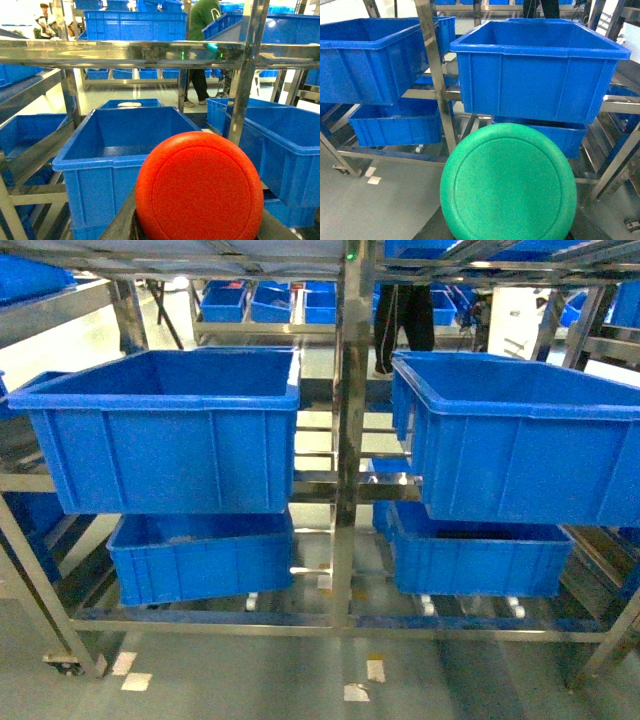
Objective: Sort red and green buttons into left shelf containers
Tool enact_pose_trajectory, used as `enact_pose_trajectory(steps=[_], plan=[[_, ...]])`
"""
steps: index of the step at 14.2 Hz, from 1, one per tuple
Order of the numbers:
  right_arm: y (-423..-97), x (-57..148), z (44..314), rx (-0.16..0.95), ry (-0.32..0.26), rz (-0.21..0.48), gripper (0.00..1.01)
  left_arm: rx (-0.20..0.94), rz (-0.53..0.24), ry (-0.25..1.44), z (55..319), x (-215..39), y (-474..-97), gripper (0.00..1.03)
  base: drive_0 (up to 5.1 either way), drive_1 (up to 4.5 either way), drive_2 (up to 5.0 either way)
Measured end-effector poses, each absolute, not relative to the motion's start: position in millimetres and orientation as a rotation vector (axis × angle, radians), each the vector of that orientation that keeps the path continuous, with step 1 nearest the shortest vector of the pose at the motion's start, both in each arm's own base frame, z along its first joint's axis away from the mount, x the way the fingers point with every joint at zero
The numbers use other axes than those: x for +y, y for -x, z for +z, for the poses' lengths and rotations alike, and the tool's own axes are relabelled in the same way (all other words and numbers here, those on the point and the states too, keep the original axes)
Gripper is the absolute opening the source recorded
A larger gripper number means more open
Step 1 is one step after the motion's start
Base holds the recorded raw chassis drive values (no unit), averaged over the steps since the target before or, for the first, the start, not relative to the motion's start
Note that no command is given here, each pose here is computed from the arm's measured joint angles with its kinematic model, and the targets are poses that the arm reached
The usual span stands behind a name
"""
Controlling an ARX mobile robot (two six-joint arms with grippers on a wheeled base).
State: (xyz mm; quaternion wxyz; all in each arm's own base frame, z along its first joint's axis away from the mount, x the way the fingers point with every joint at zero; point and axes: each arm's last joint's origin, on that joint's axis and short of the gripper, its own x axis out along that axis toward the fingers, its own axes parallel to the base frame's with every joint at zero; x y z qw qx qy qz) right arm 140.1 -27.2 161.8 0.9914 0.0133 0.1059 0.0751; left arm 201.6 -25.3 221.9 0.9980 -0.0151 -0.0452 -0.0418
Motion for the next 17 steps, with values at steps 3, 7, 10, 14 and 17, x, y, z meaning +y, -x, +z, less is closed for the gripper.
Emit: enact_pose_trajectory(steps=[3, 7, 10, 14, 17], plan=[[-140.0, -27.2, 161.8, 0.213, -0.027, 0.15, 0.25, -0.09, -0.081, 0.03, 221.8, -25.0, -201.7, 0.24, -4.9, 2.42, 2.4], [-140.1, -27.2, 162.1, 0.21, -0.026, 0.15, 0.25, -0.092, -0.081, 0.03, 222.0, -24.9, -201.7, 0.24, -4.9, 2.42, 2.4], [-140.1, -27.2, 162.1, 0.21, -0.026, 0.15, 0.25, -0.089, -0.081, 0.03, 221.6, -24.9, -201.8, 0.24, -4.9, 2.42, 2.4], [-140.1, -27.3, 162.0, 0.211, -0.026, 0.149, 0.25, -0.089, -0.081, 0.03, 221.6, -24.9, -201.8, 0.24, -4.9, 2.42, 2.4], [-140.5, -27.4, 161.0, 0.219, -0.029, 0.15, 0.25, -0.083, -0.081, 0.029, 221.1, -25.0, -202.7, 0.24, -3.3, 1.61, 1.6]])
